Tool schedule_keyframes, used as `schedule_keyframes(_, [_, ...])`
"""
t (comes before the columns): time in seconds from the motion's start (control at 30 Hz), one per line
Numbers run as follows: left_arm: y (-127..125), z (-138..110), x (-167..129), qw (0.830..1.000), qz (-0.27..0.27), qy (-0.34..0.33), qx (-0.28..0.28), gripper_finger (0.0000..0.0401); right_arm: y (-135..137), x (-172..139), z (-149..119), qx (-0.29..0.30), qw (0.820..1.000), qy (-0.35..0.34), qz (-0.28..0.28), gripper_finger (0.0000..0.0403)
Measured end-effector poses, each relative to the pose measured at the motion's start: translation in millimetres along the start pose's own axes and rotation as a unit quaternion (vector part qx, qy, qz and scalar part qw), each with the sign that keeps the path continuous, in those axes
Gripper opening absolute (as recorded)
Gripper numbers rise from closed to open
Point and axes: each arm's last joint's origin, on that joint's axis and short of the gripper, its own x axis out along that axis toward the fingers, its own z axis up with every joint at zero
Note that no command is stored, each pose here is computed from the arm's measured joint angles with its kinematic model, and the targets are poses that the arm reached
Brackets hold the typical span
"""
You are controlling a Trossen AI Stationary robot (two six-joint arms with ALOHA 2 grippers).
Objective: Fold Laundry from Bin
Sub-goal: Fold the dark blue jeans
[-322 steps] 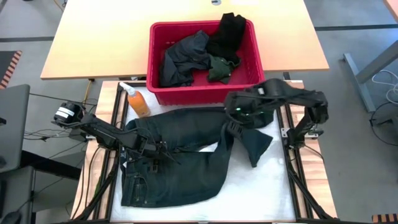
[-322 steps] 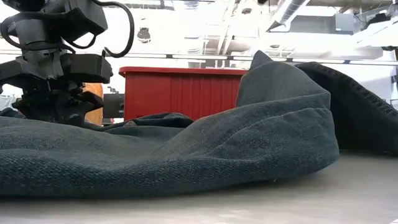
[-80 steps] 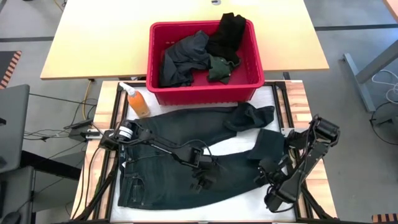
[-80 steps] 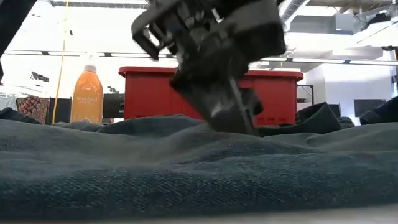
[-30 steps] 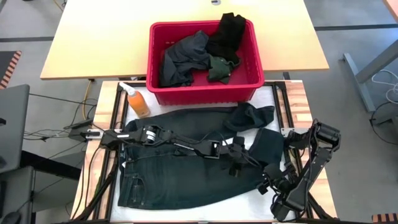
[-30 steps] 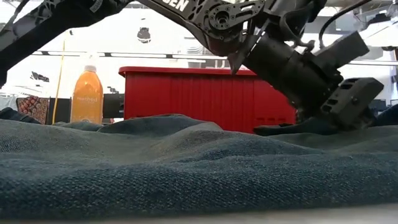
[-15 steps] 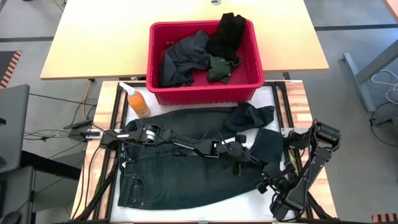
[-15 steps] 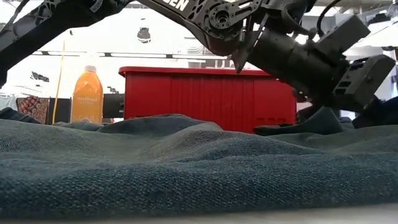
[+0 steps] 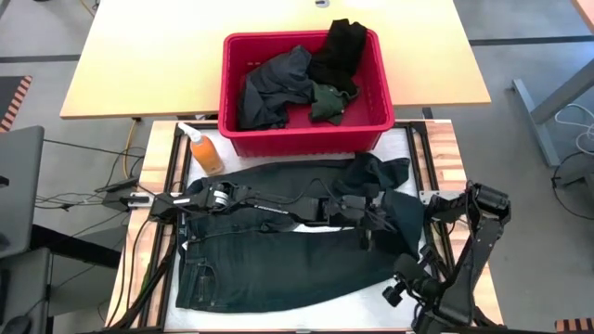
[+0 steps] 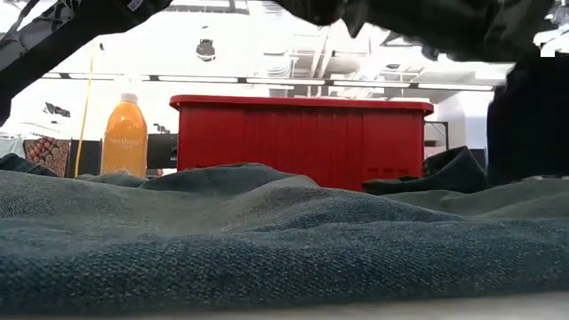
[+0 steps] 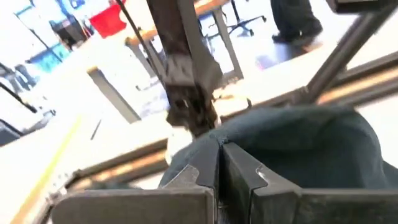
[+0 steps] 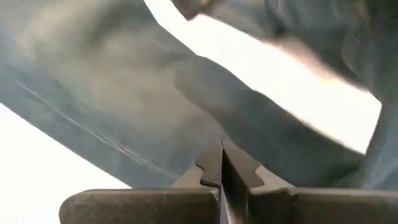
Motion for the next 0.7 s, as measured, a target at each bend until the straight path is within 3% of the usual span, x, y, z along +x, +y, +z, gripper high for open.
schedule_keyframes(0.2, [8,19,-3,1.000,0.009,-0.029,0.003,0.0000,-1,-37,37,-0.026,0.983,-0.135,0.119,0.0024])
schedule_keyframes(0.4, [-10,24,-6,0.998,-0.039,-0.040,-0.024,0.0000,-4,-58,75,-0.045,0.952,-0.263,0.149,0.0024])
schedule_keyframes(0.53, [-31,31,-12,0.999,-0.031,-0.033,0.018,0.0000,-11,-54,97,-0.038,0.953,-0.270,0.130,0.0024])
schedule_keyframes(0.7, [-44,26,-17,0.988,0.051,0.061,0.135,0.0000,-18,-51,109,-0.045,0.954,-0.272,0.114,0.0024])
